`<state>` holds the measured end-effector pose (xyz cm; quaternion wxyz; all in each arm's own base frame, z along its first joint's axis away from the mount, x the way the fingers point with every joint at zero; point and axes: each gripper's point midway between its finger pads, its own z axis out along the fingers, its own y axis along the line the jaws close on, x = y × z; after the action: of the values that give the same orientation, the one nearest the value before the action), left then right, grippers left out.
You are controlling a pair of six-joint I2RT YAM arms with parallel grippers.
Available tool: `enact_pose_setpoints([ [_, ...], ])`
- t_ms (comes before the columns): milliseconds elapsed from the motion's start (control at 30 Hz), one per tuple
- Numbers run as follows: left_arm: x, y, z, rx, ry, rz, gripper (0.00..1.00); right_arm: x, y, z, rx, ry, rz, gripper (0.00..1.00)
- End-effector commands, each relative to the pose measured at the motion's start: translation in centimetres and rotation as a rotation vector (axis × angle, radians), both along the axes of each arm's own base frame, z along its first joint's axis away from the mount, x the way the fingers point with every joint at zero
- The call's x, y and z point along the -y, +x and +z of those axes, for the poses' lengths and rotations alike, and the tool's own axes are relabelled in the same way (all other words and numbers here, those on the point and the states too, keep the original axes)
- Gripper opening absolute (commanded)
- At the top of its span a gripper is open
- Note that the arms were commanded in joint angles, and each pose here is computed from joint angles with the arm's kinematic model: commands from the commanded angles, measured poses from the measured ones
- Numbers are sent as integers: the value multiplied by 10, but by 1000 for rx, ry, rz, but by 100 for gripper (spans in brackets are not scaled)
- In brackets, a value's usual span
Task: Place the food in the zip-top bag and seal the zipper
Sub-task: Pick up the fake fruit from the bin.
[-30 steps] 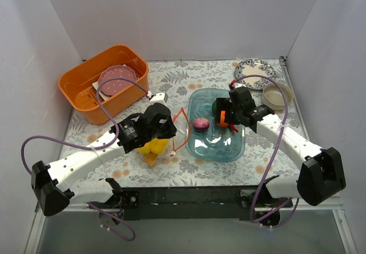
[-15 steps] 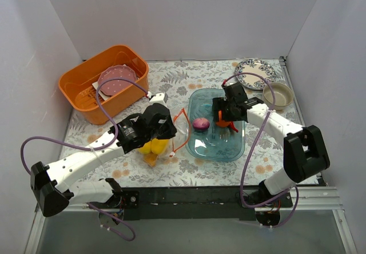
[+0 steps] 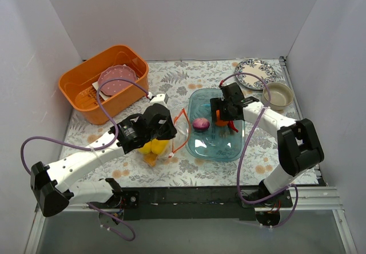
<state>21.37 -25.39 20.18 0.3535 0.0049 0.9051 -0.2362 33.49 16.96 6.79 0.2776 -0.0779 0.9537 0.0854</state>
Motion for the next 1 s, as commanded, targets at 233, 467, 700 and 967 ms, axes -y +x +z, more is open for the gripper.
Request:
enact_pose_setpoints([
  [233,-9,-6,3,15,0,-14,0,-10,35,23,102,25,-9,97],
  [467,-10,-6,2,14,1,-12,0,-7,31,8,54,-4,-12,95],
  [700,-9,-5,1,14,9,-16,0,-3,21,7,49,0,-15,95],
  [967,-7,-5,1,7,7,-20,0,-4,11,12,43,24,4,98],
])
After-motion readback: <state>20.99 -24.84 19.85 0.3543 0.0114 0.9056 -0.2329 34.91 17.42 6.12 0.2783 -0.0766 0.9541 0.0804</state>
